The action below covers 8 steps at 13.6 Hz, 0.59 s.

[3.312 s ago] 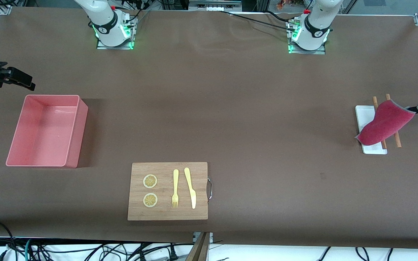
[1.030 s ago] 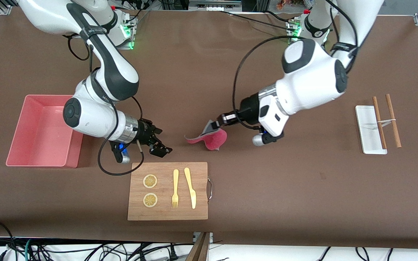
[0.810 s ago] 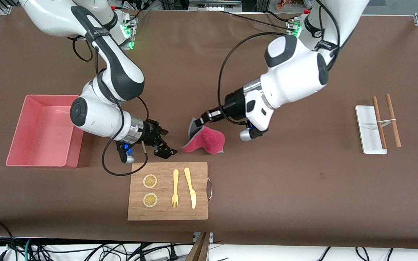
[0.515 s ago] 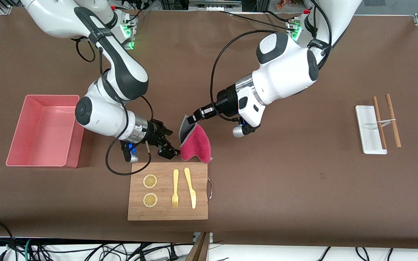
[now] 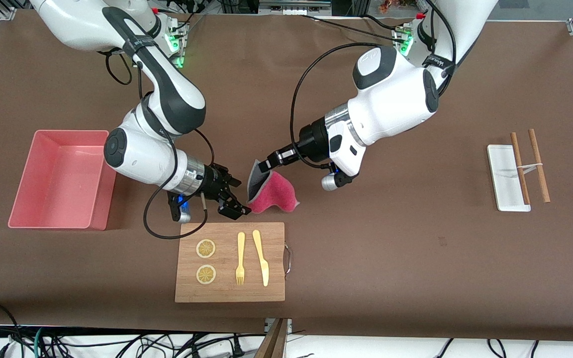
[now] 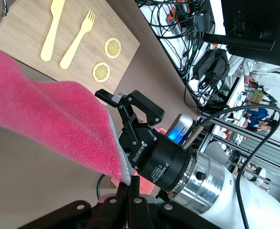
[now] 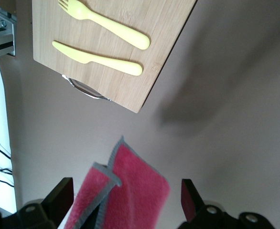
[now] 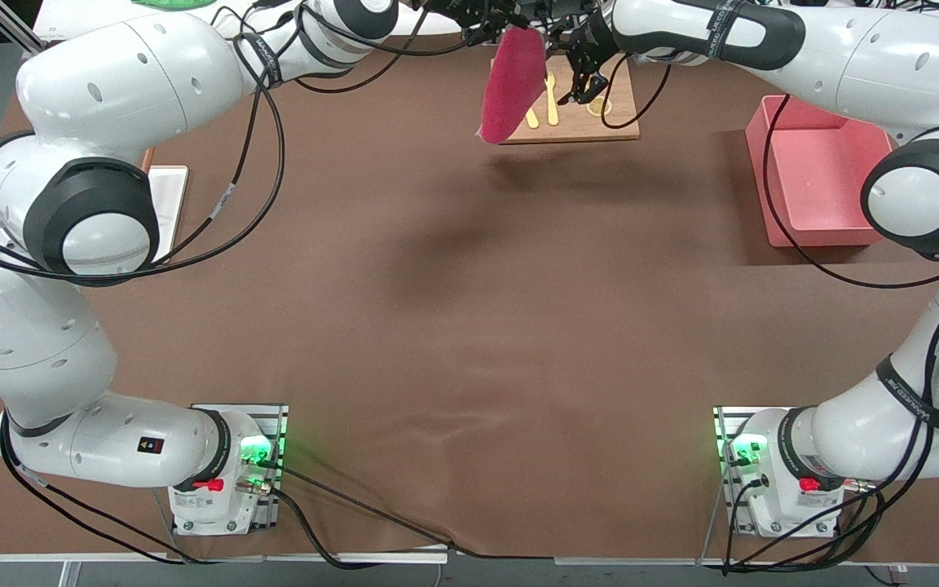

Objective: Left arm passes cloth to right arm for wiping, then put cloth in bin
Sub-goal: 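Hold the cloth with the left gripper while the right gripper reaches its edge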

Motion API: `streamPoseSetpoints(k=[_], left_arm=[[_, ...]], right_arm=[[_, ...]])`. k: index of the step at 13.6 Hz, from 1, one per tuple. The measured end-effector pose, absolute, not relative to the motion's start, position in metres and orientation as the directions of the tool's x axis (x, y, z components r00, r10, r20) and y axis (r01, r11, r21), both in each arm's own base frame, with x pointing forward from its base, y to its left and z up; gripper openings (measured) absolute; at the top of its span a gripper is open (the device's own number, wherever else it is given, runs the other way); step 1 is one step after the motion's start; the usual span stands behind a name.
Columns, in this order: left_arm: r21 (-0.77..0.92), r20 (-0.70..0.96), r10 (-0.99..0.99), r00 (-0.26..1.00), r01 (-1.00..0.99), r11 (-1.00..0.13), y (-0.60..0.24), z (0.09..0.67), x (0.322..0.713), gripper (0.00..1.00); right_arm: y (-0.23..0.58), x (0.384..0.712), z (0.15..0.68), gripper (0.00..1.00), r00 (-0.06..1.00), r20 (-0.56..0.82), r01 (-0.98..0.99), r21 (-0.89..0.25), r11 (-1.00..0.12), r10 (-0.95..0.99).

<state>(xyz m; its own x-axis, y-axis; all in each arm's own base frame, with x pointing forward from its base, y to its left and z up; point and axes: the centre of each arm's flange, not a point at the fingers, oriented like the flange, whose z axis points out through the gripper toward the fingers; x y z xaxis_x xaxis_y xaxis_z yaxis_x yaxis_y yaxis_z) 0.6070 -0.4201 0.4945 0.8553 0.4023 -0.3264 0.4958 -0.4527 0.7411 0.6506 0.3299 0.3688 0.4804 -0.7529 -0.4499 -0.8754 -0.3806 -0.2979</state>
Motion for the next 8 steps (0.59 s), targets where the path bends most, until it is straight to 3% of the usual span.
streamPoseSetpoints(k=[8], left_arm=[[0.742, -0.326, 0.404, 0.855, 0.496, -0.452, -0.419, 0.495, 0.608, 0.02]], right_arm=[[0.345, 0.637, 0.398, 0.99, 0.514, -0.461, -0.858, -0.286, -0.426, -0.724]])
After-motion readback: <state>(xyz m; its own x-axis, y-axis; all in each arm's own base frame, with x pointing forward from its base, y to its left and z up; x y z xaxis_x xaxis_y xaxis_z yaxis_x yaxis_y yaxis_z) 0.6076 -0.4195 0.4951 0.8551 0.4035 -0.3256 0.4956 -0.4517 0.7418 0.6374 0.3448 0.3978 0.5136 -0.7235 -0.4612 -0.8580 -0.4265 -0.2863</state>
